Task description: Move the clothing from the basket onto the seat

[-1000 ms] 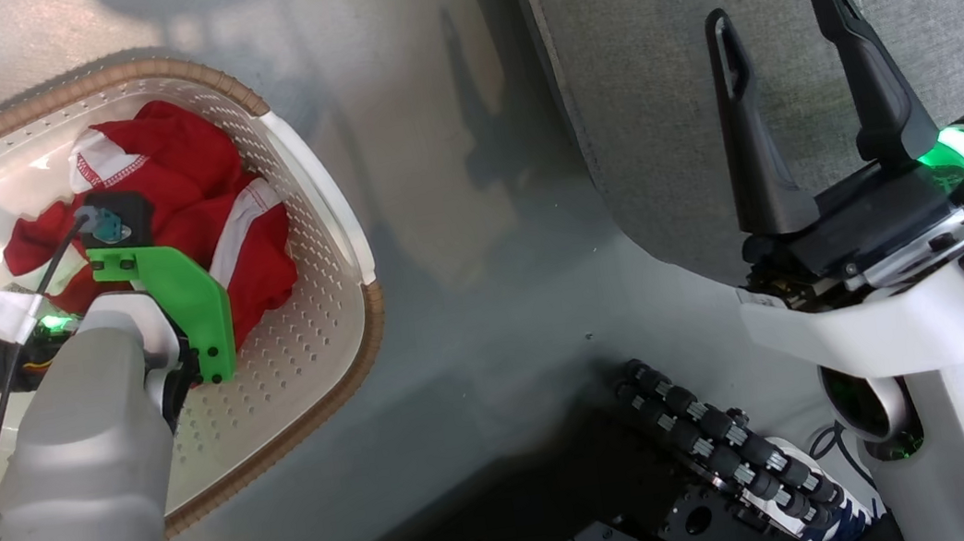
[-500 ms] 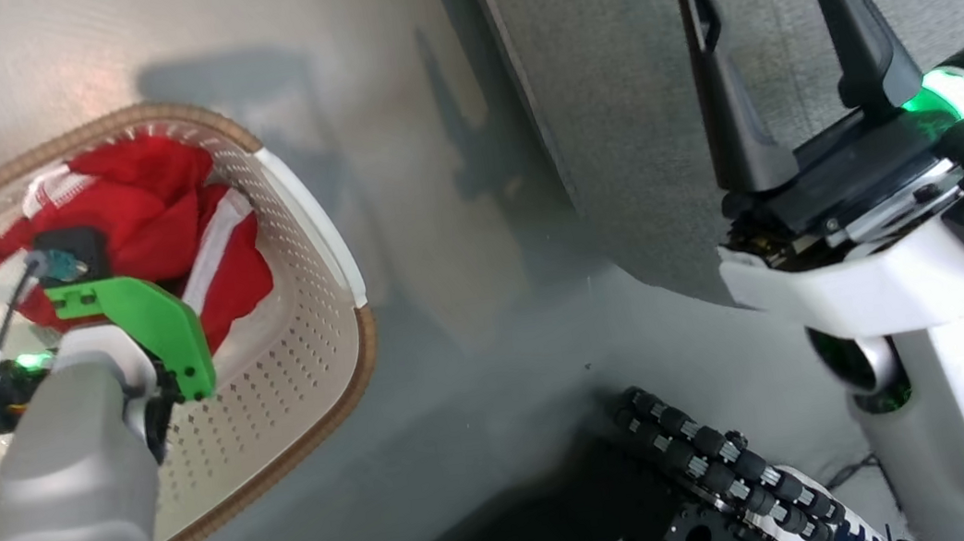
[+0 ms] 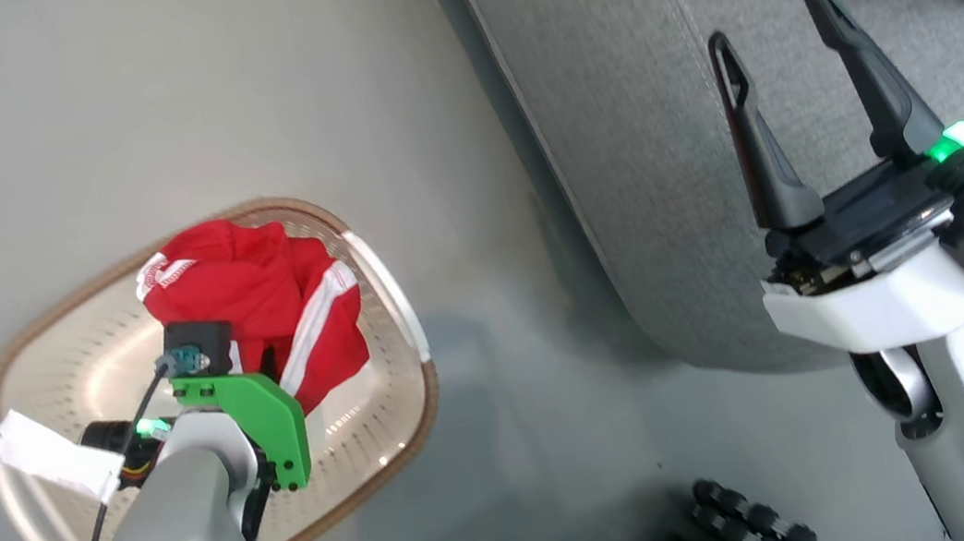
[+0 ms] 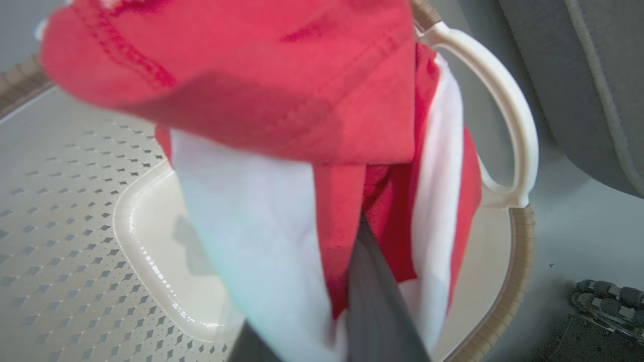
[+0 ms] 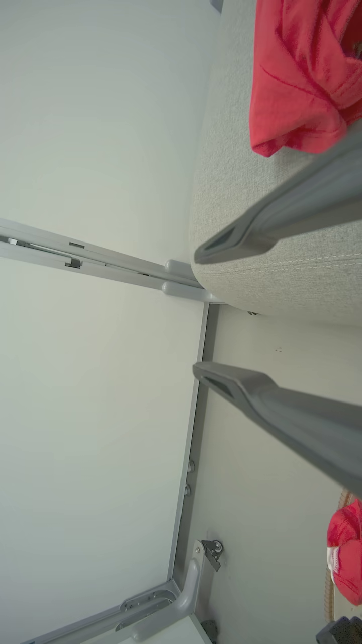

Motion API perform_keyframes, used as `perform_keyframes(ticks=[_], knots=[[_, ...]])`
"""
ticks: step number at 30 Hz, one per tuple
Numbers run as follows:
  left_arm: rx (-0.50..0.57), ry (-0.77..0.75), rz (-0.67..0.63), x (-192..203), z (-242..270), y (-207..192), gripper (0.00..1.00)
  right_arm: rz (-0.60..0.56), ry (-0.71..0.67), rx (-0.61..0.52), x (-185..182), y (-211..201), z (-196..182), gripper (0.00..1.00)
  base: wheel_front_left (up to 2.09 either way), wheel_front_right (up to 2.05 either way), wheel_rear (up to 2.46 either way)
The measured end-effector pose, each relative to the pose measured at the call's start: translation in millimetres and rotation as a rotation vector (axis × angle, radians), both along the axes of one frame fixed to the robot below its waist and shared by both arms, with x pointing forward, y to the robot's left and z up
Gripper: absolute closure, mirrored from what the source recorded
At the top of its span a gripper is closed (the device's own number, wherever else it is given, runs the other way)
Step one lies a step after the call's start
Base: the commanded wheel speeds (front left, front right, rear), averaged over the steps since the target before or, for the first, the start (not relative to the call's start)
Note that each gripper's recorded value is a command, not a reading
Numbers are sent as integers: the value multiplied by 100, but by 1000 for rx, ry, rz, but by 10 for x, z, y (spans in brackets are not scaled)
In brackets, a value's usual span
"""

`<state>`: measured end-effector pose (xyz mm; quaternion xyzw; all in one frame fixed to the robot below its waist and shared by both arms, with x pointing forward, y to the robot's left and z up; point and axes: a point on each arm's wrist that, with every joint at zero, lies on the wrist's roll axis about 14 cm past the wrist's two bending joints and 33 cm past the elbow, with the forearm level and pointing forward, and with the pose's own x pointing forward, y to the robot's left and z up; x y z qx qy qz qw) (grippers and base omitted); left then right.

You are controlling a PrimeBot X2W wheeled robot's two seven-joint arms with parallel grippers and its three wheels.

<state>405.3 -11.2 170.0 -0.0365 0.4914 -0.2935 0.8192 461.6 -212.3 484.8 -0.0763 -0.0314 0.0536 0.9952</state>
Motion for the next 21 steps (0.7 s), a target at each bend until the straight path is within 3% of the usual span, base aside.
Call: perform_keyframes(ticks=[11, 21], knots=[[-9, -351, 11, 265, 1050, 340, 100, 69, -132, 45, -350, 251, 583, 0, 0, 0, 0], [-114, -754, 107, 443, 2338, 438, 100, 160, -231, 85, -619, 560, 965, 0, 0, 0, 0]])
